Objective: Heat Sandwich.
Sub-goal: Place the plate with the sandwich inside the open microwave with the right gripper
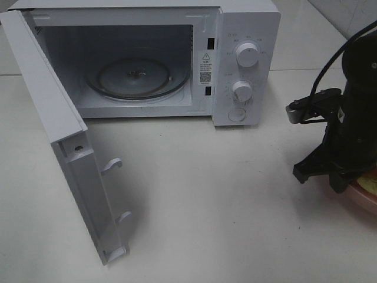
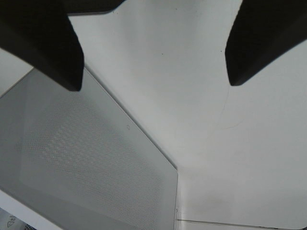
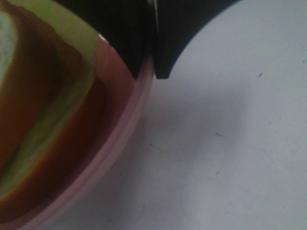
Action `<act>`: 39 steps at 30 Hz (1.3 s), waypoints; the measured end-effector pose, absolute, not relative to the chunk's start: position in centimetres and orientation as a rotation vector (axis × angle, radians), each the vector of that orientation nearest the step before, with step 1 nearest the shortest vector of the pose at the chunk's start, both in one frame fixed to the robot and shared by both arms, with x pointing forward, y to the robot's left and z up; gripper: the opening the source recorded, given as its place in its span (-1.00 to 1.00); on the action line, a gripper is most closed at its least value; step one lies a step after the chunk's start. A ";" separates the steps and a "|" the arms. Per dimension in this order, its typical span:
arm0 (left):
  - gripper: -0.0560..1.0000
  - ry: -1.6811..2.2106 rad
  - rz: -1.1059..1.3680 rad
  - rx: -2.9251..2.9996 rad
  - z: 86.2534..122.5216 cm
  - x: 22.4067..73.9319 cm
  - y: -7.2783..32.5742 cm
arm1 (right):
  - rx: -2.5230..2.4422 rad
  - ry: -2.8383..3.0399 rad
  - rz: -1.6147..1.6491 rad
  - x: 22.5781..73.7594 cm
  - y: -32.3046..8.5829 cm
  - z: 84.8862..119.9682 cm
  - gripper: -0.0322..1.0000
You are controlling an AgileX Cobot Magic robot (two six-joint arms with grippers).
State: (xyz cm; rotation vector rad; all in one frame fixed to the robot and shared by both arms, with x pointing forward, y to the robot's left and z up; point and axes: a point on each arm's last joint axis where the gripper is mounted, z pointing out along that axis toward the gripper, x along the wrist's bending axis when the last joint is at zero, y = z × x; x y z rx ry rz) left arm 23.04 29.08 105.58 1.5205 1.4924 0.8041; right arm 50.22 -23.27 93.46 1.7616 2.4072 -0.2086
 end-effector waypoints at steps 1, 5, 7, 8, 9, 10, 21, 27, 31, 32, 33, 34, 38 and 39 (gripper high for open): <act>0.55 1.492 0.804 1.521 105.6 23.0 29.1 | 1.741 2.411 -0.218 49.9 -23.2 93.7 -0.88; 0.55 1.492 0.804 1.521 105.6 23.0 29.1 | 1.644 2.422 -0.253 48.3 -22.6 94.6 -0.88; 0.55 1.492 0.804 1.521 105.6 23.0 29.1 | 1.619 2.429 -0.261 47.8 -22.4 94.8 -0.88; 0.55 1.492 0.804 1.521 105.6 23.0 29.1 | 1.578 2.437 -0.252 46.9 -22.0 95.3 -0.88; 0.55 1.492 0.804 1.521 105.6 23.0 29.1 | 1.560 2.442 -0.241 46.5 -21.8 95.6 -0.88; 0.55 1.492 0.804 1.521 105.6 23.0 29.1 | 1.534 2.448 -0.225 46.1 -21.6 95.9 -0.88; 0.55 1.492 0.804 1.521 105.6 23.0 29.1 | 1.222 2.590 -0.183 41.8 -19.6 97.5 -0.88; 0.55 1.492 0.804 1.521 105.6 23.0 29.1 | 1.074 2.649 -0.174 41.0 -18.8 97.9 -0.88; 0.55 1.492 0.804 1.521 105.6 23.0 29.1 | 0.851 2.714 -0.197 40.7 -18.1 98.0 -0.88; 0.55 1.492 0.804 1.521 105.6 23.0 29.1 | 0.693 2.746 -0.213 40.5 -17.8 98.0 -0.88; 0.55 1.492 0.804 1.521 105.6 23.0 29.1 | 0.693 2.746 -0.213 40.5 -17.8 98.0 -0.88; 0.55 1.492 0.804 1.521 105.6 23.0 29.1 | 0.616 2.763 -0.219 40.4 -17.6 98.0 -0.88; 0.55 1.492 0.804 1.521 105.6 23.0 29.1 | 0.343 2.805 -0.215 40.2 -17.0 98.0 -0.88; 0.55 1.492 0.804 1.521 105.6 23.0 29.1 | 0.272 2.811 -0.205 40.2 -16.7 98.0 -0.88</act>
